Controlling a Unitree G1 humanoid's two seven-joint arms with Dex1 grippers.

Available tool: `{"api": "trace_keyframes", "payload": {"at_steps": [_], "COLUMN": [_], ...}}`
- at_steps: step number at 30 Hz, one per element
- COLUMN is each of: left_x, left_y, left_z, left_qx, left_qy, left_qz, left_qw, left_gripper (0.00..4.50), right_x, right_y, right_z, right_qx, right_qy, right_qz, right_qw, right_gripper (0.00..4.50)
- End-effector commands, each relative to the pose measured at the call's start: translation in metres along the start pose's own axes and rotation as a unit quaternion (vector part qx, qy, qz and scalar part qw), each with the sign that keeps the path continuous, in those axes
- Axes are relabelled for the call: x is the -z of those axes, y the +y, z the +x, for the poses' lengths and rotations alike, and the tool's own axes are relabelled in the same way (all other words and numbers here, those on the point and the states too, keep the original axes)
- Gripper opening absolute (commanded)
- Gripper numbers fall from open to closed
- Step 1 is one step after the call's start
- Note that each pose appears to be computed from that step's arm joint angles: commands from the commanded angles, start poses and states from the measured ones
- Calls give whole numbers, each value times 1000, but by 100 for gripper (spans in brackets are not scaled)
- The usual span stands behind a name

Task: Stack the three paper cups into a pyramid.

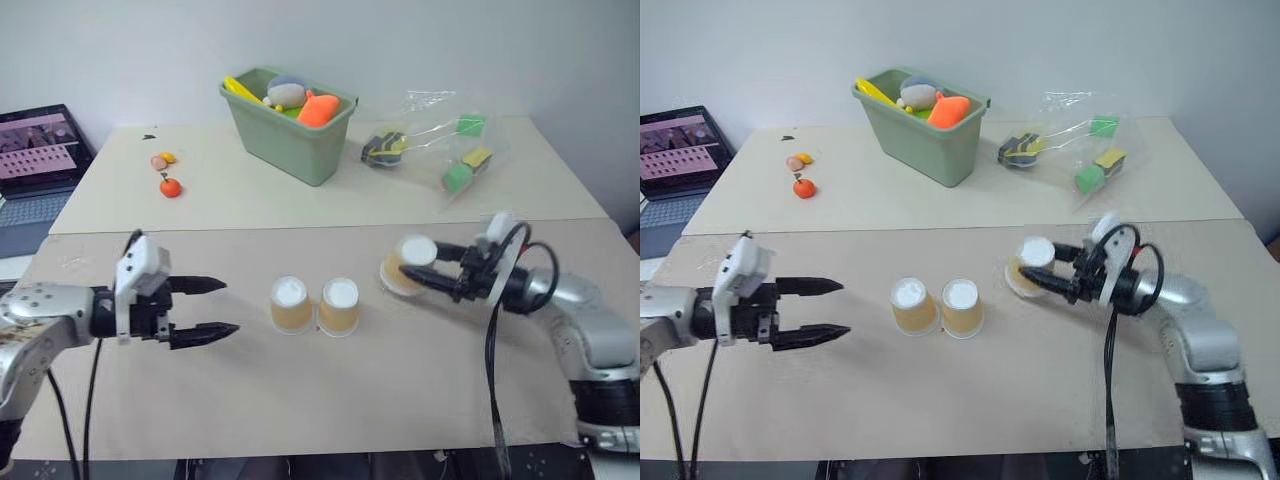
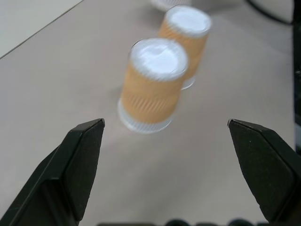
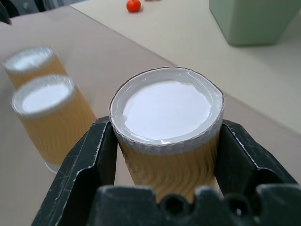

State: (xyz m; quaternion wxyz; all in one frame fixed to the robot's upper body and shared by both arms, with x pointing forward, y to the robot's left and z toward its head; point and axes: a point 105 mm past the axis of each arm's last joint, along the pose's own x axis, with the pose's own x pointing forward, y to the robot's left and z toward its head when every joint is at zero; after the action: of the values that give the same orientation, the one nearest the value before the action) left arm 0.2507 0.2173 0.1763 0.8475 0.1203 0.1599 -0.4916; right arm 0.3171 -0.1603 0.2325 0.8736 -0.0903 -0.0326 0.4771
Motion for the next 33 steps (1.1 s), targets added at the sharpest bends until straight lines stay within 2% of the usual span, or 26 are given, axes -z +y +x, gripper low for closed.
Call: {"api": "trace_keyframes", "payload": {"at_steps": [1, 4, 6, 9, 13, 22, 33], "left_x": [-12, -14, -16, -19, -30, -33, -32], "left_y": [6, 4, 4, 7, 4, -10, -13], "left_z": [-10, -7, -4, 0, 7, 28, 41], "left_qx": [-26, -26, -32, -44, -34, 6, 30], "left_qy": [-14, -28, -35, -46, -78, -84, -88], "left_qz": [27, 29, 36, 45, 49, 54, 53], "left_qw": [999, 999, 998, 997, 995, 995, 994], "left_gripper": [450, 450, 450, 450, 450, 450, 450], "right_x": [-54, -78, -84, -79, -49, -28, -53], "right_y": [21, 31, 40, 52, 67, 76, 84], "right_z": [5, 13, 19, 30, 47, 58, 59], "right_qx": [-60, -90, -111, -131, -134, -136, -176], "right_qy": [-43, -58, -57, -33, 26, 60, 40], "right_qz": [-16, -11, -3, 11, -13, -2, 44], "right_qw": [997, 994, 992, 991, 991, 989, 983], "right_gripper": [262, 262, 262, 262, 262, 262, 262]}}
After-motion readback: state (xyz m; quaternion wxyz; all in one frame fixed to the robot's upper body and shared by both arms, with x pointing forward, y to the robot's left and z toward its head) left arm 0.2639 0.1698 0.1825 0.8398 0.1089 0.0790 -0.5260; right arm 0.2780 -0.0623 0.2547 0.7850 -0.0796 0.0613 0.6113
